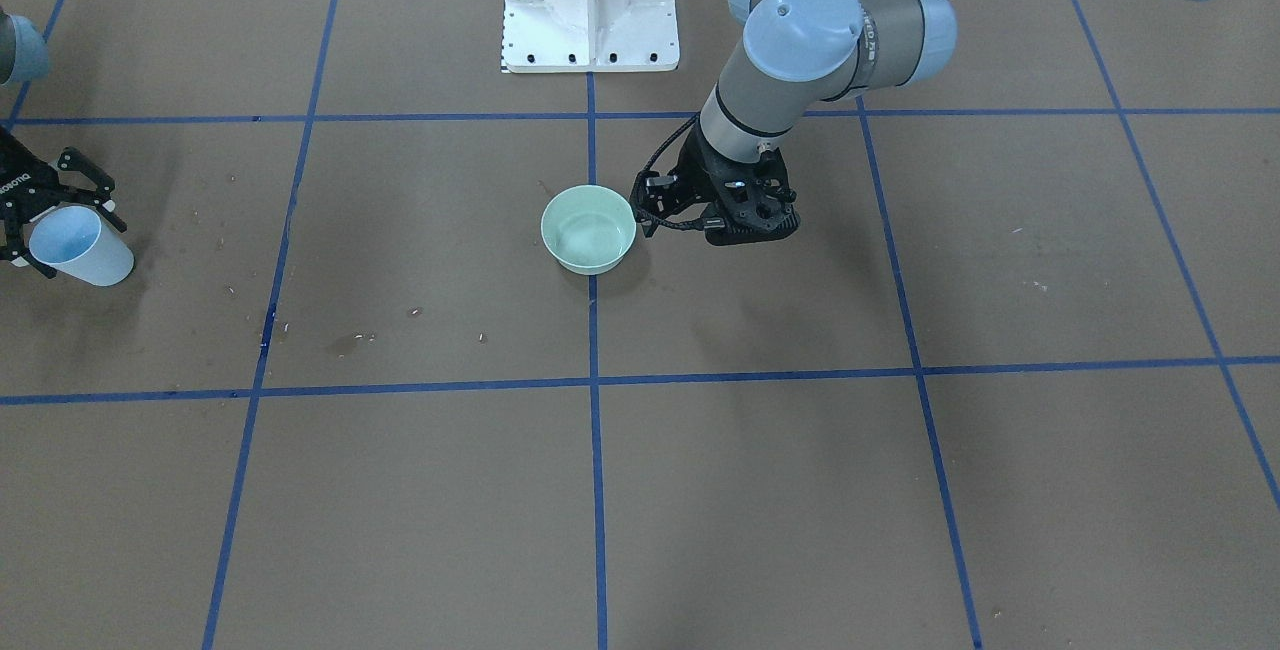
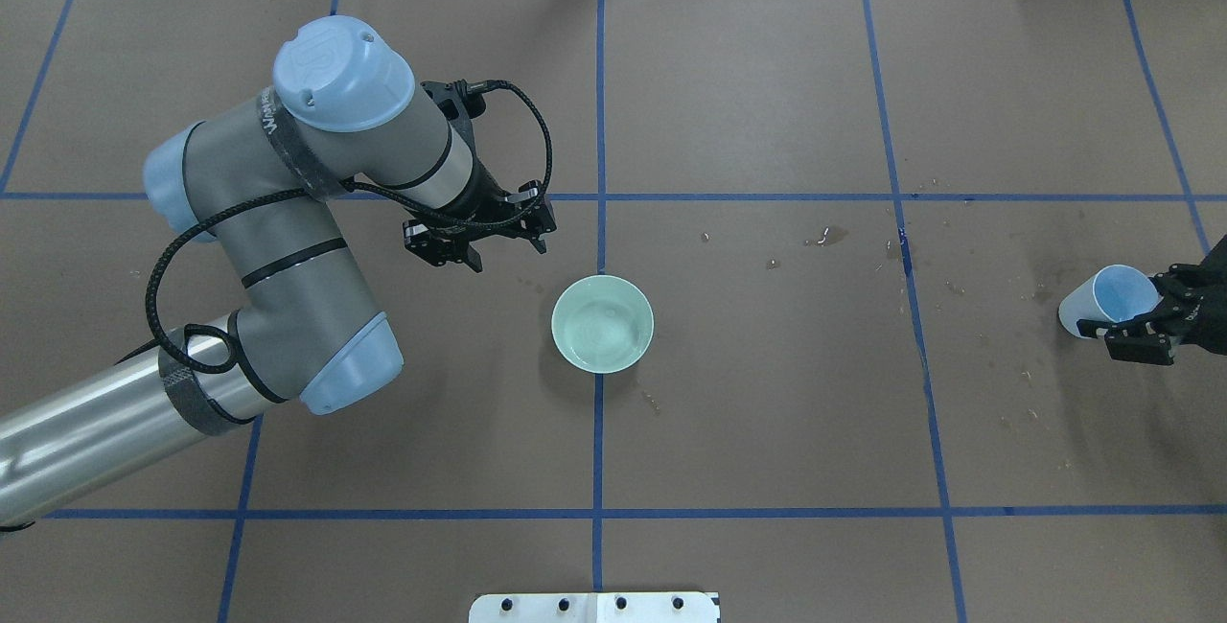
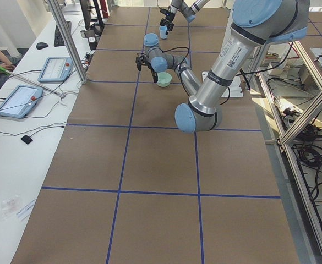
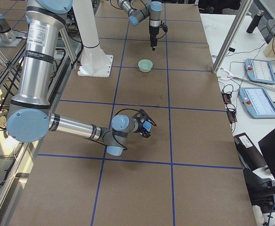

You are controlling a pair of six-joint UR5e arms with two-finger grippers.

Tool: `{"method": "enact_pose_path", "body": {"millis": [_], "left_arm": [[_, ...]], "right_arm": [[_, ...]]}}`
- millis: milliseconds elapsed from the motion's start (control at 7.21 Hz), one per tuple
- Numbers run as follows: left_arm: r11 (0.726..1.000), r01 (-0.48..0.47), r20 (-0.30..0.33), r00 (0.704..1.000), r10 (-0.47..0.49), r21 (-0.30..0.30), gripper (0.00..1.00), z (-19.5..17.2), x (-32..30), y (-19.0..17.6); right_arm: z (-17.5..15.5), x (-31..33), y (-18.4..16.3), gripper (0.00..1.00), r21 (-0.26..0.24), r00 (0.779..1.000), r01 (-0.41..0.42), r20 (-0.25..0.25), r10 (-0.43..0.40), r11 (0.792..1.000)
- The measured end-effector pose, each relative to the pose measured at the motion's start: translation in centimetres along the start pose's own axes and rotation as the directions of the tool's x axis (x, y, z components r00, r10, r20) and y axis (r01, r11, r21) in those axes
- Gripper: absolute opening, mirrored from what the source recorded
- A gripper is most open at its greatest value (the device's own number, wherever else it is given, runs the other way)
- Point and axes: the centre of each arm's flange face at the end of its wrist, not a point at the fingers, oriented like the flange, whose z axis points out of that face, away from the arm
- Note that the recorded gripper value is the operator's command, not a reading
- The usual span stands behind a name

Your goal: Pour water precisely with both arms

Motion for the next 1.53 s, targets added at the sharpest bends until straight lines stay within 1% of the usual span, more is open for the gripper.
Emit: {"method": "enact_pose_path", "body": {"millis": [139, 278, 416, 555, 694, 833, 971, 1110, 1249, 1527], "left_arm": [[1.0, 0.0, 0.0, 1.0, 0.0, 0.0, 0.78, 0.0, 0.0, 0.0], [1.0, 0.0, 0.0, 1.0, 0.0, 0.0, 0.78, 0.0, 0.0, 0.0], [1.0, 0.0, -0.001, 1.0, 0.0, 0.0, 0.78, 0.0, 0.0, 0.0], [1.0, -0.001, -0.003, 1.0, 0.001, 0.0, 0.78, -0.1, 0.1, 0.0], [1.0, -0.003, -0.01, 1.0, 0.003, 0.004, 0.78, -0.6, 0.2, 0.0], [1.0, -0.003, -0.02, 1.0, 0.003, 0.012, 0.78, -1.5, 0.2, -0.2], [1.0, 0.002, -0.022, 1.0, -0.002, 0.02, 0.78, -2.4, 0.2, -0.5], [1.0, 0.009, -0.021, 1.0, -0.008, 0.028, 0.78, -3.3, 0.1, -0.8], [0.999, 0.008, -0.019, 1.0, -0.007, 0.039, 0.78, -4.0, -0.3, -1.5], [0.997, -0.038, 0.011, 0.999, 0.037, 0.069, 0.78, -4.8, -3.4, -4.0]], "right_arm": [[0.0, 0.0, 0.0, 0.77, 0.001, 1.0, 0.0, 0.0, 0.0, 1.0], [0.0, -0.1, 0.0, 0.61, 0.002, 1.0, 0.0, 0.002, 0.0, 1.0], [-0.1, -0.2, 0.0, 0.54, 0.011, 1.0, 0.004, 0.008, -0.004, 1.0], [-0.2, -0.4, -0.2, 0.51, 0.028, 1.0, 0.011, 0.018, -0.012, 1.0], [-0.1, -0.9, -1.1, 0.47, 0.047, 0.999, 0.019, 0.031, -0.021, 0.999], [0.2, -1.7, -2.7, 0.45, 0.067, 0.998, 0.028, 0.046, -0.031, 0.997], [0.7, -2.7, -4.9, 0.45, 0.077, 0.998, 0.032, 0.052, -0.036, 0.997], [1.2, -4.1, -7.9, 0.45, 0.072, 0.998, 0.028, 0.047, -0.031, 0.997], [1.7, -6.3, -12.3, 0.45, 0.054, 0.999, 0.018, 0.033, -0.02, 0.998], [3.8, -11.6, -21.5, 0.45, 0.004, 1.0, 0.003, 0.008, -0.003, 1.0]]}}
